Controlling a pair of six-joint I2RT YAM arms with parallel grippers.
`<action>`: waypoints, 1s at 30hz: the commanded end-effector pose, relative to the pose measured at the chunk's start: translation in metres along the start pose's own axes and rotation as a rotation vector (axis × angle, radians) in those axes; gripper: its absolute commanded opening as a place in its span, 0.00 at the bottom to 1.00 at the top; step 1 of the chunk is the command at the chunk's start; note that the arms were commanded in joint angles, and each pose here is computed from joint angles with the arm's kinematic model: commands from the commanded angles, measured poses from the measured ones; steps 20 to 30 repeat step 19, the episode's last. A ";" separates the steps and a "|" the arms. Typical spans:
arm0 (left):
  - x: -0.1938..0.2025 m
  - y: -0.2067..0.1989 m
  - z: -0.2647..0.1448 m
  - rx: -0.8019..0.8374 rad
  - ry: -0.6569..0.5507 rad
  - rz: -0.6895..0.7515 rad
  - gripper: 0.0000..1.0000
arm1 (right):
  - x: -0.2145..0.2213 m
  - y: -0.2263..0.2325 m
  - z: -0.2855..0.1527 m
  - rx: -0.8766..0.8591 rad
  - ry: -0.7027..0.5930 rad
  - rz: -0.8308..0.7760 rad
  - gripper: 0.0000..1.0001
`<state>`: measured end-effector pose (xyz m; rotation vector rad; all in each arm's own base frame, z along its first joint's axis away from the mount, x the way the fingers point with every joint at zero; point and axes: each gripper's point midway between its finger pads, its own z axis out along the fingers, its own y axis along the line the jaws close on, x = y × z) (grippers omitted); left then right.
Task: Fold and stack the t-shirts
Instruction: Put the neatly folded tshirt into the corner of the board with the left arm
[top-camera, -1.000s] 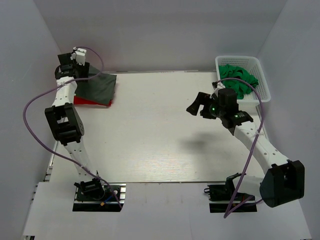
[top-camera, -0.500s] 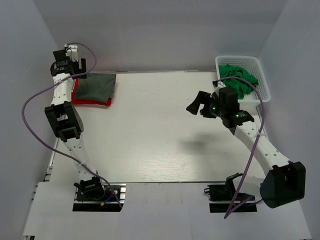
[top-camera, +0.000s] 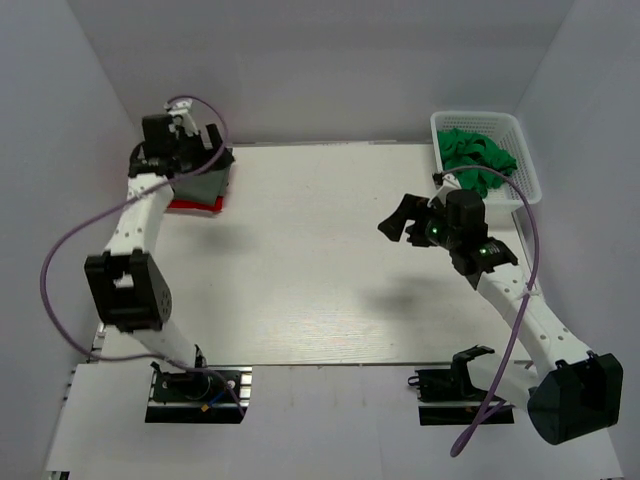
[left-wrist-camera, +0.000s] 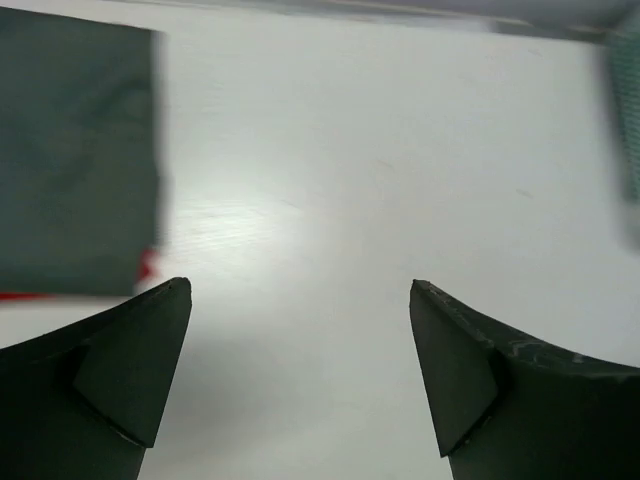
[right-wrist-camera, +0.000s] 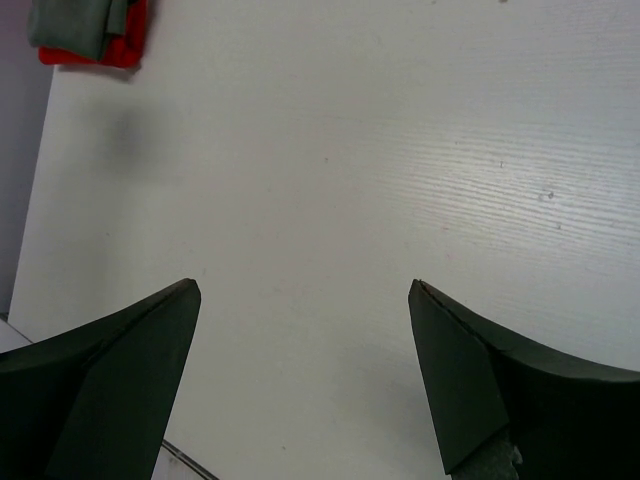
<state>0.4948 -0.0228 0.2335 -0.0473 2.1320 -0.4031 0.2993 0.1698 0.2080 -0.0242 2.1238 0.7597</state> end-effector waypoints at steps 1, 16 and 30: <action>0.002 -0.086 -0.045 0.130 -0.093 -0.065 1.00 | -0.001 -0.002 -0.003 -0.002 -0.031 -0.004 0.90; 0.161 -0.203 -0.077 0.271 0.150 0.016 1.00 | 0.042 -0.007 -0.019 -0.089 -0.062 -0.022 0.90; 0.165 -0.215 -0.081 0.321 0.130 0.031 1.00 | 0.037 -0.004 -0.023 -0.106 -0.105 -0.060 0.90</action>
